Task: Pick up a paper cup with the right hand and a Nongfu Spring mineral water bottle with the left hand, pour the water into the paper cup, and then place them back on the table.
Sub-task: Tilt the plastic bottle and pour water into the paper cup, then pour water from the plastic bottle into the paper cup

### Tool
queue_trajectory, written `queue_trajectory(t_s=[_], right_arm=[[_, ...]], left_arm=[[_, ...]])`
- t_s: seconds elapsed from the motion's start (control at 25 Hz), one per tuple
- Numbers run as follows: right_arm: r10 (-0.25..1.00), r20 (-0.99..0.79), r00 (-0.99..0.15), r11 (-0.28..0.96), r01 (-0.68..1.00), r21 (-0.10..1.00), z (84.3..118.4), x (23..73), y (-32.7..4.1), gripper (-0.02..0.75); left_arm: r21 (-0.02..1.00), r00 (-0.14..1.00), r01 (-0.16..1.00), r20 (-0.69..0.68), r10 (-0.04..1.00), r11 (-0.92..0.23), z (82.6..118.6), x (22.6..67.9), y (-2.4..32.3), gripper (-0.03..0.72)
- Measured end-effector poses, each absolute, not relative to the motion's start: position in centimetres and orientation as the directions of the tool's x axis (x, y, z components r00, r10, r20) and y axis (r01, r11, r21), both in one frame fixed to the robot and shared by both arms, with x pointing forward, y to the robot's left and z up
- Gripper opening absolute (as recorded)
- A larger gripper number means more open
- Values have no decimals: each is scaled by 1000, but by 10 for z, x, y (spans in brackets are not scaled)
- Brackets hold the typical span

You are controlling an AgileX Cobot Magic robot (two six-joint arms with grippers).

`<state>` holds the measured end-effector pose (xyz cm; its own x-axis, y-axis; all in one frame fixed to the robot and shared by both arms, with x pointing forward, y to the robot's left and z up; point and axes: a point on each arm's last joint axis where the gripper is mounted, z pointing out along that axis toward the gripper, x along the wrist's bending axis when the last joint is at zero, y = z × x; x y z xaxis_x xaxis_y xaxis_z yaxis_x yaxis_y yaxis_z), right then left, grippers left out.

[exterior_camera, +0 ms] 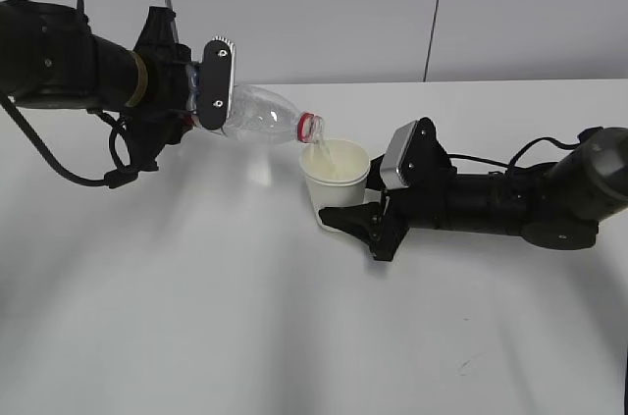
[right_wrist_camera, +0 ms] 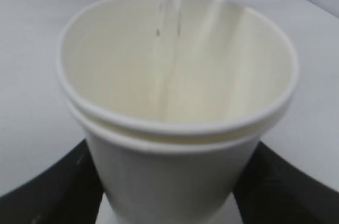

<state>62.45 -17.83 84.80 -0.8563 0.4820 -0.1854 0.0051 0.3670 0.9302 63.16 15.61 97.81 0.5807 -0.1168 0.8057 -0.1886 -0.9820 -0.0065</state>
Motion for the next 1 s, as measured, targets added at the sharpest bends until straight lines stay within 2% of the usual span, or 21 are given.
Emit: queue_trajectory(t_s=[1.0], right_arm=[[441,-196,-876,386,-12,922,846,621,-177,509]], left_arm=[[-49,563,-218,810,-167,-975,979,632,156,415]])
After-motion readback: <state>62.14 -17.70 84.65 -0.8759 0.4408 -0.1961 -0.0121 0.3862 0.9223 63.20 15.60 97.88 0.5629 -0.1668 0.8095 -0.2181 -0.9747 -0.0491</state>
